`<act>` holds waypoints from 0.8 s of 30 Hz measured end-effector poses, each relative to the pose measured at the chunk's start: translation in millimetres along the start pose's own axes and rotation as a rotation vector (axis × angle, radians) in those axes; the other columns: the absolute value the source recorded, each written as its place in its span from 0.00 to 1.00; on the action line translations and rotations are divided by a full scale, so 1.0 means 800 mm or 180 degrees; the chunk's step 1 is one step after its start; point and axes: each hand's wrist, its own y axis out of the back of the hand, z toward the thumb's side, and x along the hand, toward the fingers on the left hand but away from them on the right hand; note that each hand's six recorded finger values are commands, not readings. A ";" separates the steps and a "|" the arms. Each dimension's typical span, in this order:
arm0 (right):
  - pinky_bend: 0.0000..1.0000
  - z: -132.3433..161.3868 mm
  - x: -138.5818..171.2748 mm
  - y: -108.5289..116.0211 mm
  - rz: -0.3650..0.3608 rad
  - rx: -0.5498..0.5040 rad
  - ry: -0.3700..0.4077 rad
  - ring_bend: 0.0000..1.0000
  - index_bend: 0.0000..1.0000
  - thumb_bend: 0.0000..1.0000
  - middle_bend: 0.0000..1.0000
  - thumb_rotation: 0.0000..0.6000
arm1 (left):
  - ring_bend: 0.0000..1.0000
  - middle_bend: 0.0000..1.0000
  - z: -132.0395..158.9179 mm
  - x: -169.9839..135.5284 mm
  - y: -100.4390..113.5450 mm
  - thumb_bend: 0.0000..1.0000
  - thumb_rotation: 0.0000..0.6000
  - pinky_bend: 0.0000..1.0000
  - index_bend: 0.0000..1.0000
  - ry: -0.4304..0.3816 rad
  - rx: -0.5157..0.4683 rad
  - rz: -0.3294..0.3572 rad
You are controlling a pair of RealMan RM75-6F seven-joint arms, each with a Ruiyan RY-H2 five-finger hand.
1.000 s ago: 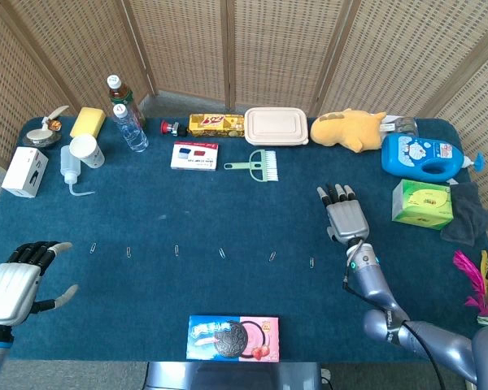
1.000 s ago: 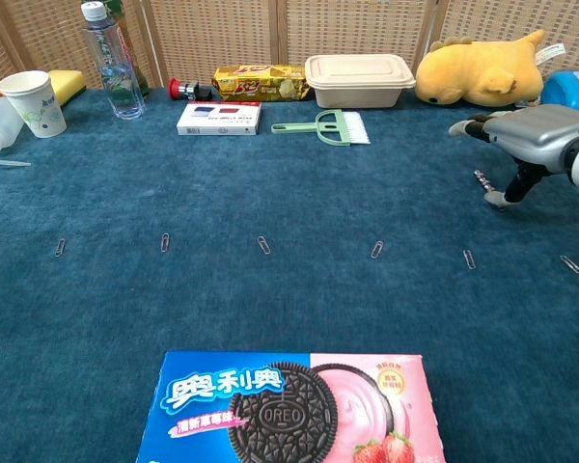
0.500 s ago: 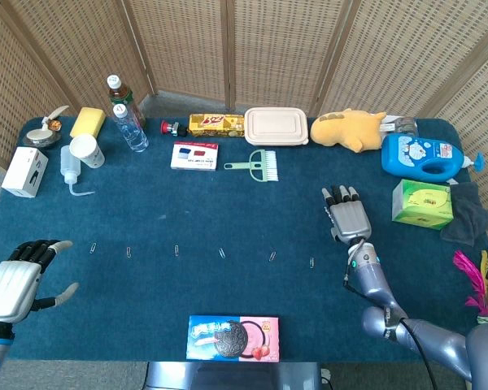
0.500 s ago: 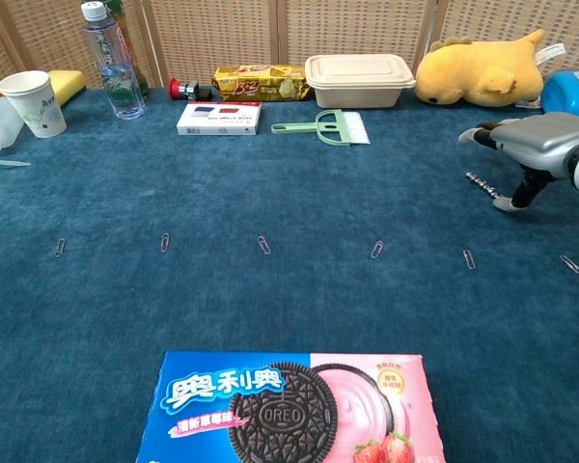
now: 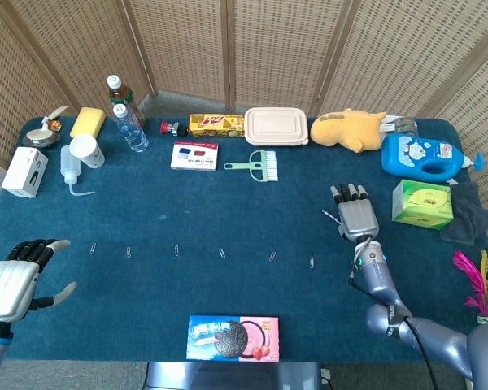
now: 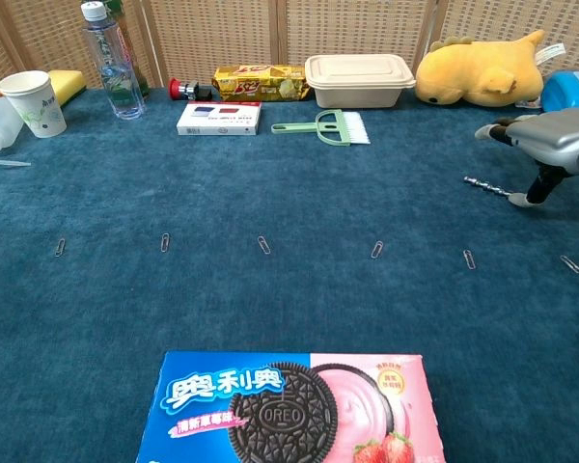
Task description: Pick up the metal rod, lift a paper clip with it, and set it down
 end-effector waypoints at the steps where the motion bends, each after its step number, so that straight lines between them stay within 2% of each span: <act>1: 0.11 -0.001 -0.001 0.000 -0.0001 0.0012 -0.0007 0.01 0.00 0.36 0.05 0.98 | 0.21 0.26 0.000 0.000 0.000 0.39 0.73 0.19 0.22 0.0001 -0.0001 -0.0001; 24: 0.11 -0.019 -0.021 0.006 -0.0027 0.0093 -0.0171 0.01 0.00 0.36 0.05 0.97 | 0.21 0.26 -0.006 -0.005 -0.001 0.39 0.74 0.19 0.21 0.0049 -0.0007 -0.0009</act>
